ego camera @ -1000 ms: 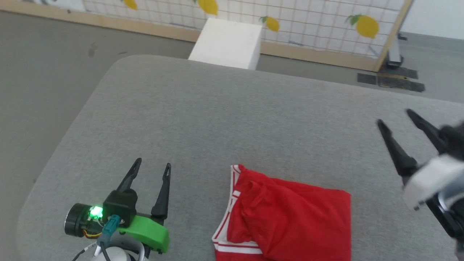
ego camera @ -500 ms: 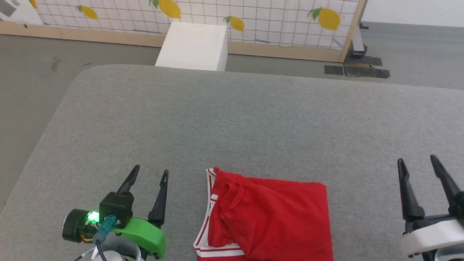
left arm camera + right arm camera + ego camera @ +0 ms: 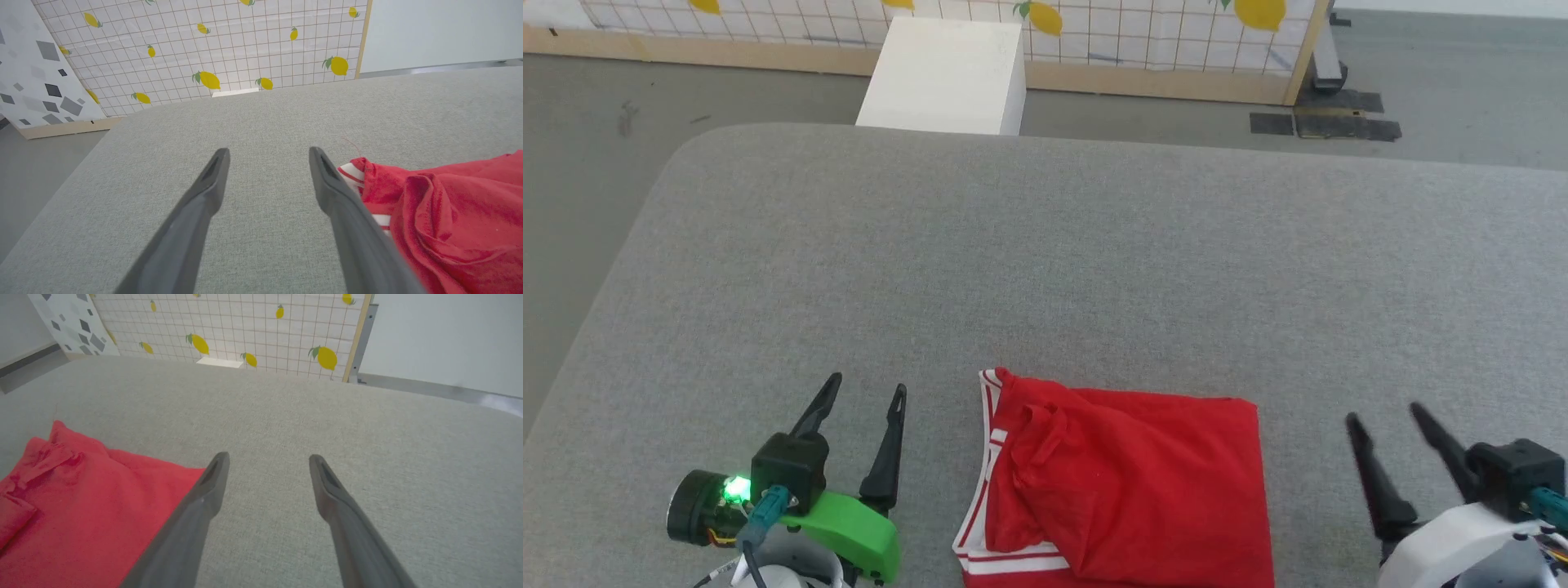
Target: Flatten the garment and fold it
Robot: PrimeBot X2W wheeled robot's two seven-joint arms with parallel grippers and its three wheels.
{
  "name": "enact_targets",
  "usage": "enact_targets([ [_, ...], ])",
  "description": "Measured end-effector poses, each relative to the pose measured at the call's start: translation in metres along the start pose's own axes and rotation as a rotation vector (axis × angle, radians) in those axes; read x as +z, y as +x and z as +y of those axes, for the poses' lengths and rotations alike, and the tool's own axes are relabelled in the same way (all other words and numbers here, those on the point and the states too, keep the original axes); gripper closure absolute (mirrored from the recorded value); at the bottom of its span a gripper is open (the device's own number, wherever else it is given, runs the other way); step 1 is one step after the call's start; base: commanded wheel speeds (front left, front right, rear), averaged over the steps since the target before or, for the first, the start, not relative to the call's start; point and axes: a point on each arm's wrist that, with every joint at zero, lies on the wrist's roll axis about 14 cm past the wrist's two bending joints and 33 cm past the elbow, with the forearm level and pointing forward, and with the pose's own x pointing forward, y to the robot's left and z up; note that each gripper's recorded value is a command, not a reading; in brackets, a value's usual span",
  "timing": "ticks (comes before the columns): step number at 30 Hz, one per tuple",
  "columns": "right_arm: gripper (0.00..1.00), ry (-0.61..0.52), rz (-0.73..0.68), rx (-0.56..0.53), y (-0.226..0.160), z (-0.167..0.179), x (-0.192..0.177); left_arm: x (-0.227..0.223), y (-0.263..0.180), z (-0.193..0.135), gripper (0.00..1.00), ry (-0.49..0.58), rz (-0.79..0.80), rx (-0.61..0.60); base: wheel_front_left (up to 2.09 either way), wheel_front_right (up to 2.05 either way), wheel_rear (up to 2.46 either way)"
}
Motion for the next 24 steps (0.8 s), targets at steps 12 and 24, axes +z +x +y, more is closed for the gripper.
enact_targets([
  [12, 0.00, 0.267, 0.610, 0.243, -0.010, 0.052, -0.079, -0.017, -0.003, 0.003, 0.00, 0.009, 0.048, 0.012, 0.00, 0.00, 0.00],
  [24, 0.00, 0.354, 0.882, 0.363, 0.005, 0.089, -0.101, -0.023, 0.002, 0.012, 0.00, 0.025, 0.062, 0.045, 0.00, 0.00, 0.00],
])
